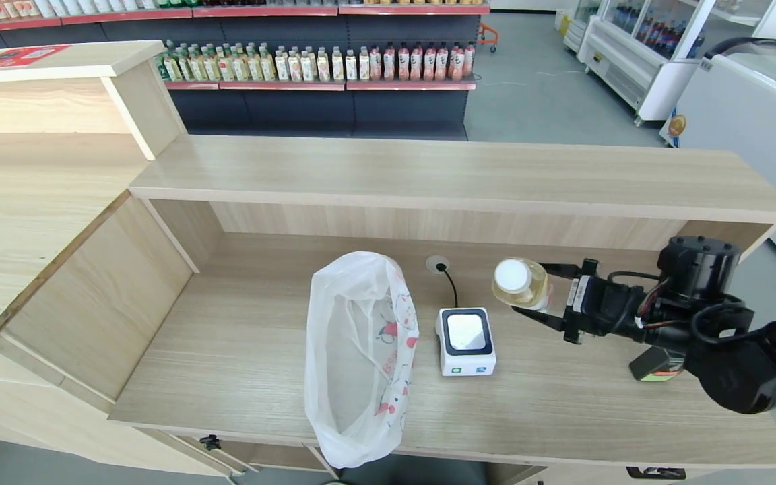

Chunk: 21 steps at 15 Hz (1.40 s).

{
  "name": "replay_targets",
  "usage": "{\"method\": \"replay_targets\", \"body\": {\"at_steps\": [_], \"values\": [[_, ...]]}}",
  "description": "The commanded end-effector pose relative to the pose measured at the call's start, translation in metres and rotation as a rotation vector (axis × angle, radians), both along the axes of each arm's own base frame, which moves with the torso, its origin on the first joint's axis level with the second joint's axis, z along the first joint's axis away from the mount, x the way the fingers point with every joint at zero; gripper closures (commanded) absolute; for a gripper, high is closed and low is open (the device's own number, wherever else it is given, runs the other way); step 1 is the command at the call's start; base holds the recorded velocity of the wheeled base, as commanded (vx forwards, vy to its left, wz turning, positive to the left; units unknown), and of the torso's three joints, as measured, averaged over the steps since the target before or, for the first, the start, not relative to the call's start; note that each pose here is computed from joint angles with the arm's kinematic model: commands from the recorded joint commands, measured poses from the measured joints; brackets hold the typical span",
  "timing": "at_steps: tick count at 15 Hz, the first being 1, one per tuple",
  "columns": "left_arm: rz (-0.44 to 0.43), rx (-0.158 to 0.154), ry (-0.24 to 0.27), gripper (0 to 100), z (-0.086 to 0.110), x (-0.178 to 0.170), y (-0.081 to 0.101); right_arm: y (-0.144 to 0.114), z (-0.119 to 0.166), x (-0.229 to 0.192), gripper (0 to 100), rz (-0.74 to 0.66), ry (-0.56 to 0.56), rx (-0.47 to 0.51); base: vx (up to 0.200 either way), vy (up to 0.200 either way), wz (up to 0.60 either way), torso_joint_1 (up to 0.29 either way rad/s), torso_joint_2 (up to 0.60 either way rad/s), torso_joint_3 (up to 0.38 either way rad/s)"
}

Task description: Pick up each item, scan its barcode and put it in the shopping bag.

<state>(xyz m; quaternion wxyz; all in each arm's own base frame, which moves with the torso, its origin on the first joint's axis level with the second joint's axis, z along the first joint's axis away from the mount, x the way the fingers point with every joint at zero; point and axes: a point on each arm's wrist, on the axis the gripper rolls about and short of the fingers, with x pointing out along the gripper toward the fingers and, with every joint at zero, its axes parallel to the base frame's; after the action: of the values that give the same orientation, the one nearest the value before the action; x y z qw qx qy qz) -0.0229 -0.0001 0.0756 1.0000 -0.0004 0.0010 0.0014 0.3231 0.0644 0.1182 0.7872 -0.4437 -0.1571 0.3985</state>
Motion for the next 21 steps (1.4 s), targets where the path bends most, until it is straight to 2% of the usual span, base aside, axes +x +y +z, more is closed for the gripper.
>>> {"method": "replay_targets", "body": {"at_steps": [1, 9, 13, 21], "values": [[0.0, 0.001, 0.0, 0, 0.0, 0.0, 0.0, 0.004, -0.033, 0.02, 100, 0.023, 0.069, -0.005, 0.0, 0.0, 0.0, 0.0, 0.0, 0.0], [0.0, -0.001, 0.0, 0, 0.0, 0.0, 0.0, 0.019, -0.058, 0.056, 100, 0.126, 0.07, 0.008, 0.0, 0.0, 0.0, 0.0, 0.0, 0.0], [0.0, -0.001, 0.0, 0, 0.0, 0.0, 0.0, 0.041, -0.066, 0.068, 100, 0.201, 0.053, 0.014, 0.0, 0.0, 0.0, 0.0, 0.0, 0.0], [0.0, -0.001, 0.0, 0, 0.0, 0.0, 0.0, 0.051, -0.08, 0.083, 100, 0.217, 0.043, 0.013, 0.0, 0.0, 0.0, 0.0, 0.0, 0.0]]}}
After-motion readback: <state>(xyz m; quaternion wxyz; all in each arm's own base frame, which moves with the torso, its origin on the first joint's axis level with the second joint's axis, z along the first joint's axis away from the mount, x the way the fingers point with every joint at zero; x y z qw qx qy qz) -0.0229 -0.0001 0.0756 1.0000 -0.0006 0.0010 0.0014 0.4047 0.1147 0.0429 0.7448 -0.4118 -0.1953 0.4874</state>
